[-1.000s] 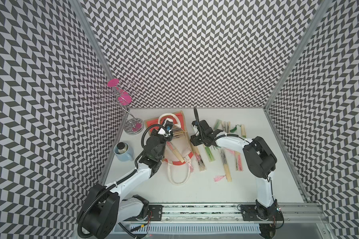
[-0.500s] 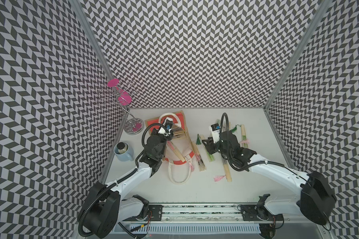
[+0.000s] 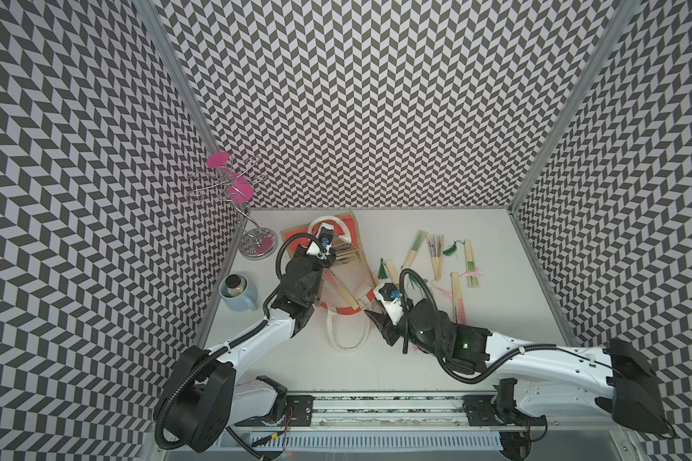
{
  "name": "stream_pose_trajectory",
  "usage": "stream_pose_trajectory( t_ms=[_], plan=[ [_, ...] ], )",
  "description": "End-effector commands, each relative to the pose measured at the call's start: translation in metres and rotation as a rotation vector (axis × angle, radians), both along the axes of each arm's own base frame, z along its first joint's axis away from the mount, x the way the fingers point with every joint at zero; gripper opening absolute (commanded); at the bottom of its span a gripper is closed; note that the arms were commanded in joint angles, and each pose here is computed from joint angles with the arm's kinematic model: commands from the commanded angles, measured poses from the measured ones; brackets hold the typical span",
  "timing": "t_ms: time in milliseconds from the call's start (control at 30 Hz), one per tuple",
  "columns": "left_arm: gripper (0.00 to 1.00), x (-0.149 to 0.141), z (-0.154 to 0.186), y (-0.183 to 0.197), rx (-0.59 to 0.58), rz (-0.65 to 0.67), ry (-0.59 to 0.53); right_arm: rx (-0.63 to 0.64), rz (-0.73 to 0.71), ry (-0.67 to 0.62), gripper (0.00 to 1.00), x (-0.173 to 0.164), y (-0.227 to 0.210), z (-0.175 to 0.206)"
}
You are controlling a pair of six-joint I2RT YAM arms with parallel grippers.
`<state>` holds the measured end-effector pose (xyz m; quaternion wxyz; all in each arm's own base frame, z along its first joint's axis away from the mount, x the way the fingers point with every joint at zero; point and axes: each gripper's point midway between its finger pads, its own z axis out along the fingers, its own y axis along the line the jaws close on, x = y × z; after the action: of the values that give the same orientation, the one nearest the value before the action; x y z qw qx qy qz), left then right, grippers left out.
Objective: Take out the folding fans from the tote bags
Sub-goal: Place the folding fan at the center of the board, then pick up the folding fan from the canvas bag.
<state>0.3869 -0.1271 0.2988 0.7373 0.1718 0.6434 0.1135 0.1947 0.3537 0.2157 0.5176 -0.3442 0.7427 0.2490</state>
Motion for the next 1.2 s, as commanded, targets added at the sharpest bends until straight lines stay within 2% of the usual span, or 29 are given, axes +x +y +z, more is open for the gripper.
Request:
stream_pose_trajectory(
  t_ms=[0,100,333,500,767,1167],
  plan=[
    [0.0,0.0,0.025,0.001,-0.047,0.0,-0.059,-0.023,0.025,-0.023,0.38,0.004,0.02,0.0],
    [0.0,0.0,0.023,0.001,-0.044,-0.002,-0.056,-0.084,0.047,0.01,0.36,0.006,0.037,-0.021],
    [0.0,-0.001,0.025,0.0,-0.043,-0.011,-0.061,-0.257,-0.081,0.035,0.34,0.038,0.058,-0.075],
    [0.0,-0.002,0.024,-0.001,-0.04,-0.019,-0.062,-0.33,-0.107,0.034,0.34,0.058,0.072,-0.101],
    [0.0,-0.006,0.025,-0.002,-0.039,-0.032,-0.073,-0.356,-0.127,0.077,0.35,0.087,0.078,-0.122],
    [0.0,-0.008,0.027,-0.004,-0.042,-0.049,-0.08,-0.381,-0.15,0.11,0.46,0.118,0.081,-0.145]
  ],
)
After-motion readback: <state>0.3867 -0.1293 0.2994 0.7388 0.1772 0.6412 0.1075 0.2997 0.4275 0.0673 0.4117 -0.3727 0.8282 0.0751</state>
